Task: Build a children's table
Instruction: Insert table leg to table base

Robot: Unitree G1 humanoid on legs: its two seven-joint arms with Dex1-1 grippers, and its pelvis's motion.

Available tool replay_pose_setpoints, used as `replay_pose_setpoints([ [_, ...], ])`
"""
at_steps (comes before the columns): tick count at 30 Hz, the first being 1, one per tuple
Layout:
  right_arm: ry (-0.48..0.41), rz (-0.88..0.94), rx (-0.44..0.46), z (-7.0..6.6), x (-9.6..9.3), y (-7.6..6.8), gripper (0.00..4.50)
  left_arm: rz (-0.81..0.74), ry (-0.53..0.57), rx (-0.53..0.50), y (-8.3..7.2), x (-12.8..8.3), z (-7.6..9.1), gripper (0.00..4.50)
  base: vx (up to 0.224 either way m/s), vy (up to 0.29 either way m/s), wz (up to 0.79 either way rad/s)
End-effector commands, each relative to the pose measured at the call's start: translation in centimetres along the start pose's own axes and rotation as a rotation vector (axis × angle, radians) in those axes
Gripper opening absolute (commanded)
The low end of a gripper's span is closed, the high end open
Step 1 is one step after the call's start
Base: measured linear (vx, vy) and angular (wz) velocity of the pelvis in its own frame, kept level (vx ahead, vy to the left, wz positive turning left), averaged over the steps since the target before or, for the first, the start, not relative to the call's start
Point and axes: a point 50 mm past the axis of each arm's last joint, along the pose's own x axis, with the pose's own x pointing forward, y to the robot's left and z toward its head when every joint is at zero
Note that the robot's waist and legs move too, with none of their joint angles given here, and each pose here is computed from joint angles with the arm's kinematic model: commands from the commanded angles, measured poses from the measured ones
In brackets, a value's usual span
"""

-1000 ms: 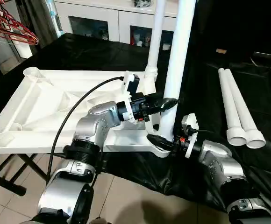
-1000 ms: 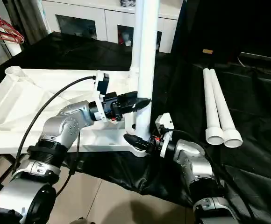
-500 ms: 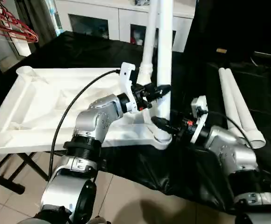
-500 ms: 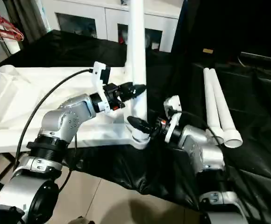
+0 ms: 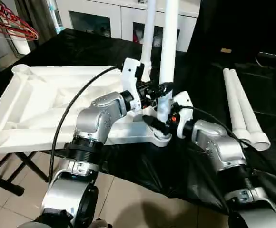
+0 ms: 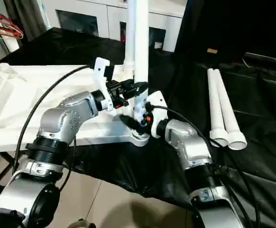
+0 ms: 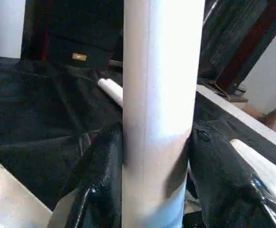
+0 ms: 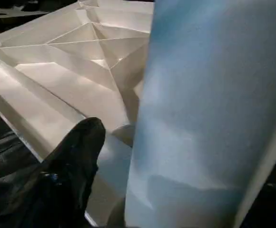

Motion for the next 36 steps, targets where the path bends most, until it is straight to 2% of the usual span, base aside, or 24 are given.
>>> replay_pose_setpoints([
  [1,-0.012,0.006,-0.027,0.8,0.1,0.3,3.13,0.013,0.014,0.029,-0.1,0.0,0.3,1.83,0.0,0.0,0.0],
  [7,-0.007,0.003,-0.016,0.7,0.1,0.5,2.59,0.031,0.018,0.04,0.2,-0.3,0.1,1.83,0.0,0.0,0.0],
  [8,-0.006,0.003,-0.014,0.7,0.1,0.5,2.36,0.033,0.022,0.05,0.2,-0.3,0.1,1.83,0.0,0.0,0.0],
  [14,-0.017,0.001,-0.014,0.8,0.1,0.7,2.06,0.042,0.029,0.092,0.2,-0.4,0.0,1.83,0.0,0.0,0.0],
  [18,-0.063,-0.019,-0.005,1.5,0.1,0.4,1.98,0.045,-0.003,0.079,0.2,-0.3,0.5,1.83,0.0,0.0,0.0],
  [19,-0.076,-0.012,-0.001,1.6,0.1,0.4,1.98,0.043,-0.018,0.073,0.2,-0.3,0.6,2.18,0.0,0.0,0.0],
  [21,-0.101,0.005,0.009,1.9,-0.1,0.4,1.97,-0.006,-0.051,0.03,-0.1,-0.3,1.0,2.53,0.0,0.0,0.0],
  [24,-0.152,0.053,0.007,2.3,-0.6,0.6,1.97,-0.076,-0.066,-0.036,-0.6,-0.4,1.2,2.74,0.0,0.0,0.0],
  [27,-0.202,0.101,-0.007,2.8,-0.9,0.8,1.97,-0.095,-0.066,-0.041,-0.5,-0.5,1.2,2.99,0.0,0.0,0.0],
  [28,-0.252,0.186,-0.004,3.4,-1.3,1.3,1.97,-0.149,-0.059,-0.012,-0.5,-0.7,1.3,3.04,0.0,0.0,0.0],
  [29,-0.252,0.186,-0.004,3.4,-1.3,1.3,1.97,-0.149,-0.059,-0.012,-0.5,-0.7,1.3,3.11,0.0,0.0,0.0],
  [30,-0.288,0.293,0.026,3.8,-1.8,2.0,1.97,-0.258,-0.091,-0.044,-0.8,-1.1,1.8,3.11,0.0,0.0,0.0],
  [31,-0.288,0.293,0.026,3.8,-1.8,2.0,1.97,-0.258,-0.091,-0.044,-0.8,-1.1,1.8,3.17,0.0,0.0,0.0],
  [32,-0.293,0.355,0.044,3.9,-2.2,2.3,1.97,-0.32,-0.11,-0.037,-1.1,-1.4,2.2,3.17,0.0,0.0,0.0],
  [33,-0.275,0.475,0.06,3.7,-2.9,3.0,1.97,-0.419,-0.113,-0.058,-1.5,-1.9,2.7,3.17,0.0,0.0,0.0],
  [36,-0.222,0.596,0.073,3.1,-3.8,3.6,1.97,-0.519,-0.107,-0.072,-1.9,-2.3,3.5,3.17,0.0,0.0,0.0],
])
